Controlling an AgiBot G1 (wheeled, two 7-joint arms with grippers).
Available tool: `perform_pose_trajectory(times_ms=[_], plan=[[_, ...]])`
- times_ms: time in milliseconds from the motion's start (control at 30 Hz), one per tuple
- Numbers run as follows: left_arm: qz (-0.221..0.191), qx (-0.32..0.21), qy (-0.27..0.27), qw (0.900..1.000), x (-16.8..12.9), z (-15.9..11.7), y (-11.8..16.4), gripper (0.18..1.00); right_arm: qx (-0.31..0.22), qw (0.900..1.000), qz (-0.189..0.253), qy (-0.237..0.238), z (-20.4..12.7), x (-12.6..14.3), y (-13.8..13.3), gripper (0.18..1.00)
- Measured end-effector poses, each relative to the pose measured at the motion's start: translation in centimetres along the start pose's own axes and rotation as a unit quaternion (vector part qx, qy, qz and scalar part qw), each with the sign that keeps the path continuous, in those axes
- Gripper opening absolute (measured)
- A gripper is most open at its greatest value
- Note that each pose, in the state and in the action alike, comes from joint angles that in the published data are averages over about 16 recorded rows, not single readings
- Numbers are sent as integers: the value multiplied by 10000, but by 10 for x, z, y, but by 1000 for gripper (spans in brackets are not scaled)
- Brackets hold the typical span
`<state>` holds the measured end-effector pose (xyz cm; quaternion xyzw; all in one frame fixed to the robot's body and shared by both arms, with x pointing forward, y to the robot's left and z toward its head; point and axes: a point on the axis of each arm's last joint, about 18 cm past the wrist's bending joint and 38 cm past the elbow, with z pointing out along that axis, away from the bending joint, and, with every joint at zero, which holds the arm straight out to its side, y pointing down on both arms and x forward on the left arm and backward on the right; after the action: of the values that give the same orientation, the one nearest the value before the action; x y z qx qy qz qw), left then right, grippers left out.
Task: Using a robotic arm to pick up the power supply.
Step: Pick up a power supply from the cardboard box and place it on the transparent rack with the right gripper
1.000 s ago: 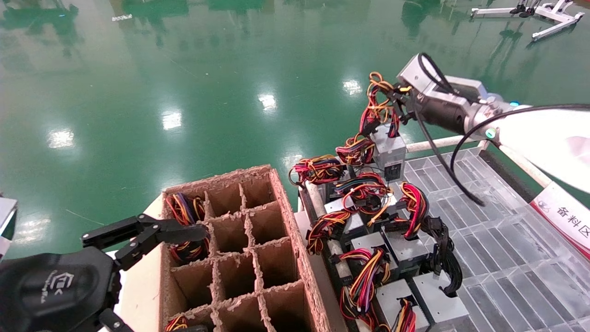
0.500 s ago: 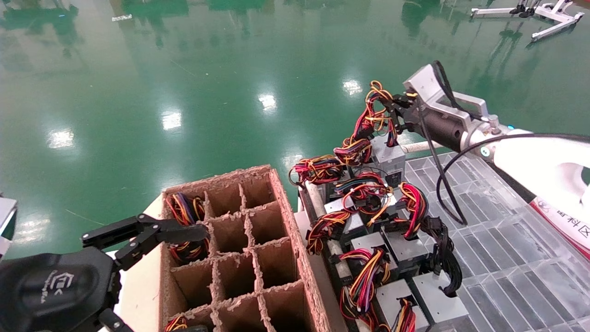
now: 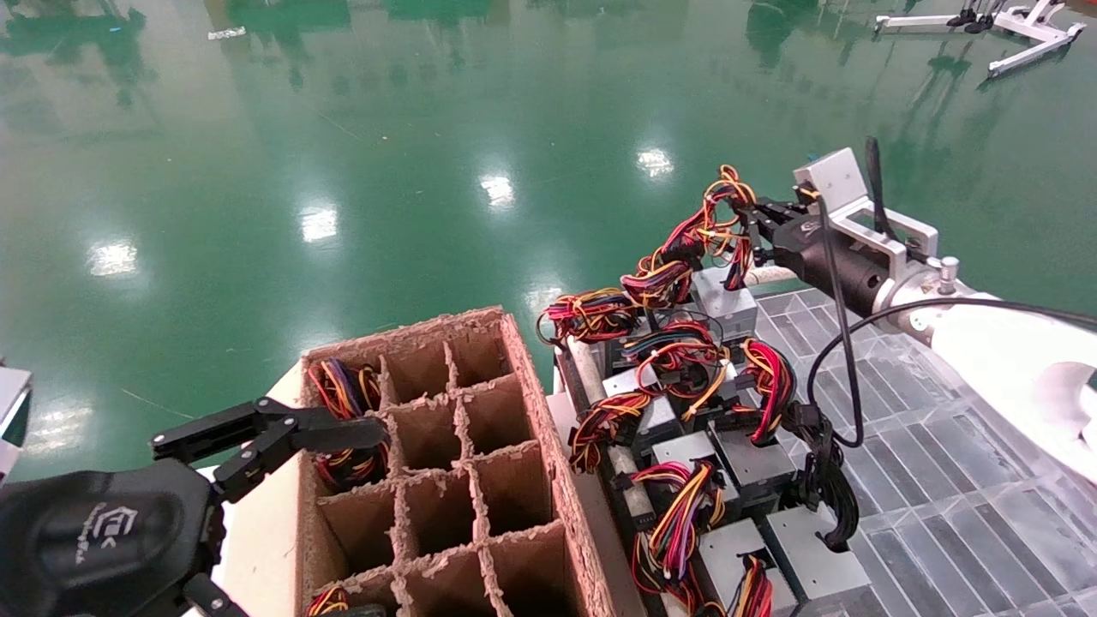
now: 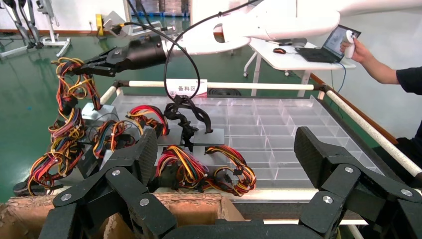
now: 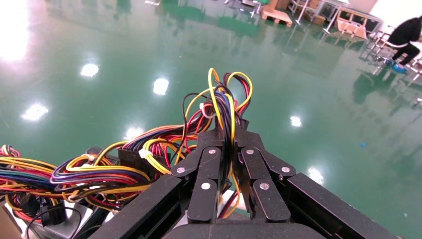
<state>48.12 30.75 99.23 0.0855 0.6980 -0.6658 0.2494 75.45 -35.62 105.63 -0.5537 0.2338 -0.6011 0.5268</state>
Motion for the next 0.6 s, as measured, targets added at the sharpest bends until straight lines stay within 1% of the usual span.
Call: perform_pose_trajectory(times_ms=[300, 600], plan=[[0, 0, 0, 10000, 0, 0, 0, 1000, 194, 9984, 479, 227, -7, 4, 12, 202], [0, 0, 0, 10000, 0, 0, 0, 1000, 488, 9934, 947, 431, -8, 4, 12, 202]])
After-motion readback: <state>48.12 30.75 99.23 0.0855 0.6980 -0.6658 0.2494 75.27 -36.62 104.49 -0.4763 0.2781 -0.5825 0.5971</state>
